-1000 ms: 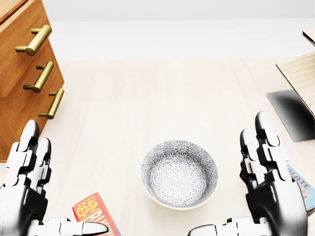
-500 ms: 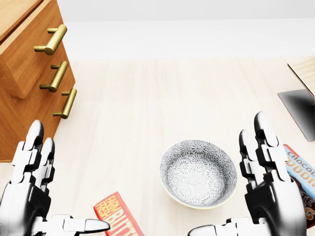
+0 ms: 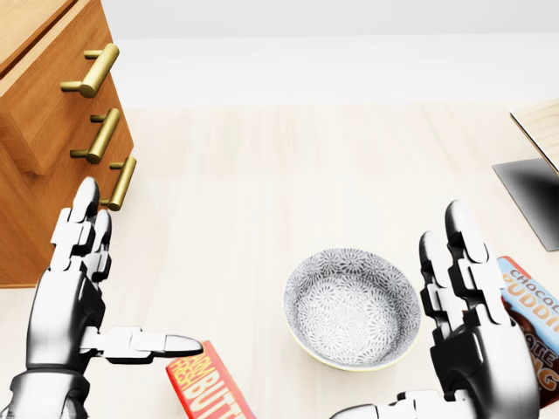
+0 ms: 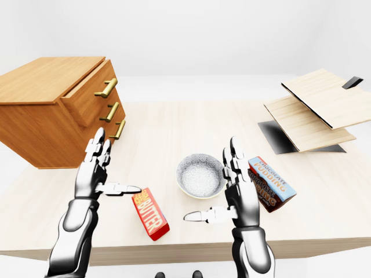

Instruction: Close the top drawer of the cabinet and put the bowl on top of it.

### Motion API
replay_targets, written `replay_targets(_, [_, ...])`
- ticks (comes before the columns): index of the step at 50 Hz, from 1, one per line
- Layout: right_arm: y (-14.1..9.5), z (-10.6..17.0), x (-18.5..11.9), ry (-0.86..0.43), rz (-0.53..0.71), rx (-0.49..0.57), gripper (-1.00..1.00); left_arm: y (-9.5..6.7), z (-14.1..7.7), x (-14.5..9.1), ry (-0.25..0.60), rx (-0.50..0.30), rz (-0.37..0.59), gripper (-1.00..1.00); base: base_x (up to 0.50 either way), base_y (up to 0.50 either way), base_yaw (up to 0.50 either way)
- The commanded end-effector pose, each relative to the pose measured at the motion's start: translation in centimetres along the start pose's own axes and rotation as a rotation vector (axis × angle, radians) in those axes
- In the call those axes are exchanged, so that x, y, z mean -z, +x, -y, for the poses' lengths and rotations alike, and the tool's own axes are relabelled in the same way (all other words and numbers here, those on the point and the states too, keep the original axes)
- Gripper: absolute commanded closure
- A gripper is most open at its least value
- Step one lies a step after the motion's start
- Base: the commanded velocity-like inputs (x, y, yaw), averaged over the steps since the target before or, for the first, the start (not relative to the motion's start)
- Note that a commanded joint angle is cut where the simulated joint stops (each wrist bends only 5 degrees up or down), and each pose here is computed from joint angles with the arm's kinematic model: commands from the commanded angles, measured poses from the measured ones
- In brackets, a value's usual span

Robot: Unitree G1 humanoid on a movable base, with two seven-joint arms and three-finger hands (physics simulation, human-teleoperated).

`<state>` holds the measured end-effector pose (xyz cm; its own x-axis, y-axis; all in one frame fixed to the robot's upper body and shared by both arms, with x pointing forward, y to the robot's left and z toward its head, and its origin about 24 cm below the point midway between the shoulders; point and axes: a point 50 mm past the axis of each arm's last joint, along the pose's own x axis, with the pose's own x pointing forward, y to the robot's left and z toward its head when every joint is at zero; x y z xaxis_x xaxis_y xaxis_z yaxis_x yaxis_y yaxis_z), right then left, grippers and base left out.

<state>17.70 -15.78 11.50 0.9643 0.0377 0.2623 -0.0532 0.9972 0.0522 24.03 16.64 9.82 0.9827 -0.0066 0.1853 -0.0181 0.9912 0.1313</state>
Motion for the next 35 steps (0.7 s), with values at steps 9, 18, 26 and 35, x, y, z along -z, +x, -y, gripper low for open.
replay_targets(9, [0.1,0.4,-0.3,0.009,0.012,0.011,-1.00,4.2,-0.5,-1.2,0.048,-0.012,0.060,-1.00,0.00,0.00,0.00])
replay_targets(18, [0.0,0.4,-0.4,0.011,0.012,0.009,-1.00,6.3,-0.8,-1.8,0.060,-0.018,0.074,-1.00,0.00,0.00,0.00])
replay_targets(26, [-0.1,0.3,-0.4,0.013,0.013,0.005,-1.00,8.6,-1.2,-0.7,0.042,-0.026,0.004,-1.00,0.00,0.00,0.00])
replay_targets(35, [-0.1,0.3,-0.5,0.014,0.014,0.005,-1.00,9.9,-1.7,-1.9,0.041,-0.042,0.036,-1.00,0.00,0.00,0.00])
